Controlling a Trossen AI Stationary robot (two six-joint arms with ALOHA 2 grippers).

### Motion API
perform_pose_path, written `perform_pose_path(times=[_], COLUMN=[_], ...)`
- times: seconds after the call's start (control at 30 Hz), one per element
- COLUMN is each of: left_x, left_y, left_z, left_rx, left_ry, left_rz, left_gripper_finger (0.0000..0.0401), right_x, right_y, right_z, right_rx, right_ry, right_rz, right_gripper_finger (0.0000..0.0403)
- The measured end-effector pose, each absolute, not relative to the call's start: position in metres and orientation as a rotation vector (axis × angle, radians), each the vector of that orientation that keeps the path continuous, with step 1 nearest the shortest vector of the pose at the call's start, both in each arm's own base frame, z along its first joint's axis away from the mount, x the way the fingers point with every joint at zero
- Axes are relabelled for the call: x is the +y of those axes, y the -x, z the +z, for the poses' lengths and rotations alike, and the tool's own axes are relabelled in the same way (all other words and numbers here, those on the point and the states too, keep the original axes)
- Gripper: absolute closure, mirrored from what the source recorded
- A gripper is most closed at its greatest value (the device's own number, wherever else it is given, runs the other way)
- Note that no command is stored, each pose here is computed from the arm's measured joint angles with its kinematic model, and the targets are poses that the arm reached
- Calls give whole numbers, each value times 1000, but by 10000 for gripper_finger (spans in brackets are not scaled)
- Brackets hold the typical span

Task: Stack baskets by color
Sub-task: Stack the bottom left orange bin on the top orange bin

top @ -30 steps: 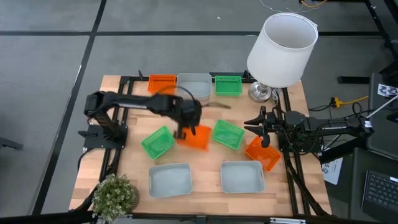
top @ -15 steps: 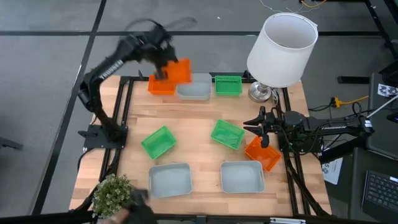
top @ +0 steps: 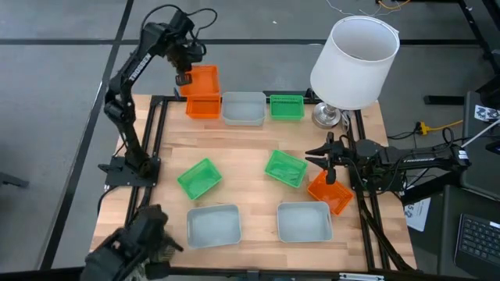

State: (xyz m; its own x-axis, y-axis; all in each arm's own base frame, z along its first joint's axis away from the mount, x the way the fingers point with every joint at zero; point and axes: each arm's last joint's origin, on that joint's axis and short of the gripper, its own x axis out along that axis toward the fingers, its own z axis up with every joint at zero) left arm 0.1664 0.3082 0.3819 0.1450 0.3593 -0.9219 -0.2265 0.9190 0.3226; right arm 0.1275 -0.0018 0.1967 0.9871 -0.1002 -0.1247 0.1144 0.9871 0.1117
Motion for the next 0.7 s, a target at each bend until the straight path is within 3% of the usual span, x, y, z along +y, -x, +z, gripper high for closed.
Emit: perform_pose_path(times=[0.37, 0.7], left_x=[358, 361], left_y=[-176, -190], left_z=[293, 282], left_rx=[1574, 1556], left_ry=[65, -13], left_rz=[191, 98], left_gripper_finger=[401, 401], right_x=[-2, -2], right_y=[-128, -128], right_z=[197, 197], right_rx=[112, 115], right_ry=[-223, -182], right_rz=[-115, -113], right_gripper_finger=[304, 304])
